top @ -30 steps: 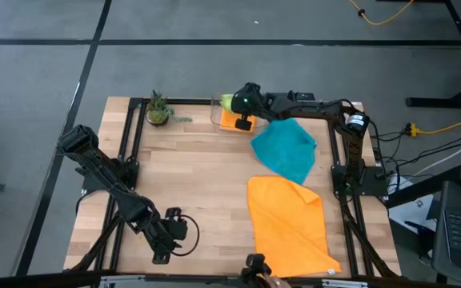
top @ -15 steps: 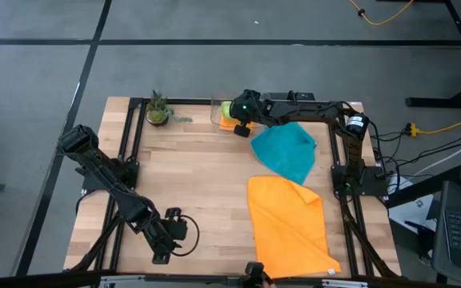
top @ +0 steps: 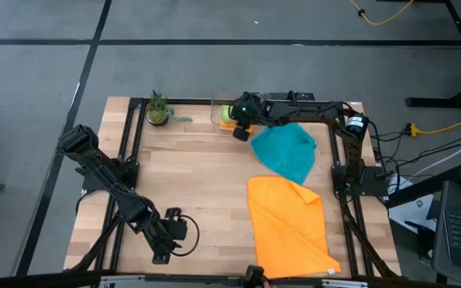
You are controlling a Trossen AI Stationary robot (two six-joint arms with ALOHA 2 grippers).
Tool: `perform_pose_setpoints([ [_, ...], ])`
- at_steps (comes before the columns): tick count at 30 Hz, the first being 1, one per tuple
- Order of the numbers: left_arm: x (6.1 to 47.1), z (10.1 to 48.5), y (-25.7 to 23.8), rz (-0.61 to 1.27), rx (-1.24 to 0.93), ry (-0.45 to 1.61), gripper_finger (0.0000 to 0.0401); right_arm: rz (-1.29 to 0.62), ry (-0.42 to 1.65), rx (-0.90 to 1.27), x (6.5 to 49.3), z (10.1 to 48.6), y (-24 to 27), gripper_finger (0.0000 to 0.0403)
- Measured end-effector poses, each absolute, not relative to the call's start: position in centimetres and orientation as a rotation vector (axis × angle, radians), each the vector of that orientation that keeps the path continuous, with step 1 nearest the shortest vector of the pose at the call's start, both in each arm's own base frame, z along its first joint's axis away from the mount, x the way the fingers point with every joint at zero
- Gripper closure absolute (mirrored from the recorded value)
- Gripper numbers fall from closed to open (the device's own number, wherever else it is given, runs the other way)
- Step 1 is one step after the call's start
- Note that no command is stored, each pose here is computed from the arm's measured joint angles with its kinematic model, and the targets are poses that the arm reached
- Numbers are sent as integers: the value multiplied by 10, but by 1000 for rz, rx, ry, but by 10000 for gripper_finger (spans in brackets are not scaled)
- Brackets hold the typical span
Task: Fold microfiber towels
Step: Put the folded green microfiber cloth into the transparent bin, then fold the orange microfiber cloth
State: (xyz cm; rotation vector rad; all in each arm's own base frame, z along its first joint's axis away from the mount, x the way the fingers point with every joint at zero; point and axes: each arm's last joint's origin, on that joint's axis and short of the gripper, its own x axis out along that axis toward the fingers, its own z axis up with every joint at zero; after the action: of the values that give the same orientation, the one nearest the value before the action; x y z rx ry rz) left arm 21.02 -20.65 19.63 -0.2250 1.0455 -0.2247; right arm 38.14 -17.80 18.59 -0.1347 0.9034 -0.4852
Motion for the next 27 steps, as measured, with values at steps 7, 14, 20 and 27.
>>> perform_pose_setpoints([
  [7,210,196,-207,-225,-225,1045,293,-471,899,-116,387,188,-167,190],
  [14,210,196,-207,-225,-224,1045,293,-443,927,-132,399,218,-158,147],
  [20,210,196,-207,-225,-224,1045,293,-590,949,-156,402,258,-163,145],
  [27,211,196,-206,-212,-219,1035,293,-610,1117,136,384,317,-133,152],
])
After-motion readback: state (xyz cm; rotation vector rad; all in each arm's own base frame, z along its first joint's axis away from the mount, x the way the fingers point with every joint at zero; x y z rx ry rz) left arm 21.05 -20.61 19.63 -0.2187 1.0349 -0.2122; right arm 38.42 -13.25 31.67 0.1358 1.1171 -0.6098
